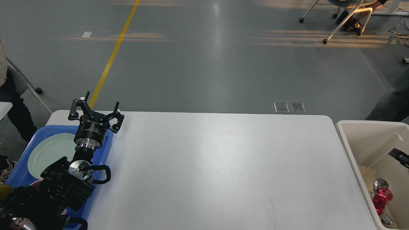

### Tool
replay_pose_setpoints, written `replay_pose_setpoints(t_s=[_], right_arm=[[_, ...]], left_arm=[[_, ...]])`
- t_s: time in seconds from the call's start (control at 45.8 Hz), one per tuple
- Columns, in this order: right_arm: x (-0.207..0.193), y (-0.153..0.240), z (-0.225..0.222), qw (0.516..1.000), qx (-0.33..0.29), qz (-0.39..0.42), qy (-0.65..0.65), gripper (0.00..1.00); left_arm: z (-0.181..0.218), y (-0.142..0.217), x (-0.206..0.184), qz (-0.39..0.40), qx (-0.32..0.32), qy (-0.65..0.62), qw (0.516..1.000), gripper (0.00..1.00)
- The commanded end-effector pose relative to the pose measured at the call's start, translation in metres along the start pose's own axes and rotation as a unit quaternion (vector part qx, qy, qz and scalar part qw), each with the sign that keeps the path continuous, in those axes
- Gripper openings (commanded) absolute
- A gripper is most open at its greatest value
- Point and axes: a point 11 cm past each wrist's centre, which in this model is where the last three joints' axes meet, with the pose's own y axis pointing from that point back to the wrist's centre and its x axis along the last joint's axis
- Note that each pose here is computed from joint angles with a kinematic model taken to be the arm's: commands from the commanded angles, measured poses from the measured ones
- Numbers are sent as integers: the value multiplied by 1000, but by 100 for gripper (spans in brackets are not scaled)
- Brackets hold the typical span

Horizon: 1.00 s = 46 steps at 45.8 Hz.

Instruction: Tidy desktop

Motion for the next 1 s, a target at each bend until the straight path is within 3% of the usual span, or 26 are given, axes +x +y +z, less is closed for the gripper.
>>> replay_pose_setpoints(t_s=[0.0, 0.066, 0.131, 0.24, 0.371, 0.459, 0.765, 0.983], right_arm=[[19, 2, -39, 995, 76, 24, -65, 100], [22, 6, -88, 982, 164, 29, -91, 100], [15, 9, -110, 969, 217, 24, -114, 100], [15, 15, -132, 941, 267, 24, -206, 100], [13, 23, -170, 864, 310, 16, -397, 100], [5, 29, -188, 812, 330, -4, -482, 100], [-26, 40, -213, 713, 348, -52, -607, 100], [-27, 43, -221, 694, 357, -62, -622, 100]], left_arm=[[0, 0, 0, 0, 0, 0, 1000, 96], [0, 0, 0, 0, 0, 0, 1000, 96], [0, 0, 0, 0, 0, 0, 1000, 96], [0, 0, 0, 0, 0, 0, 1000, 96], [0, 0, 0, 0, 0, 0, 1000, 96], [0, 0, 0, 0, 0, 0, 1000, 96], [0, 0, 0, 0, 0, 0, 1000, 96], [0, 0, 0, 0, 0, 0, 1000, 96]])
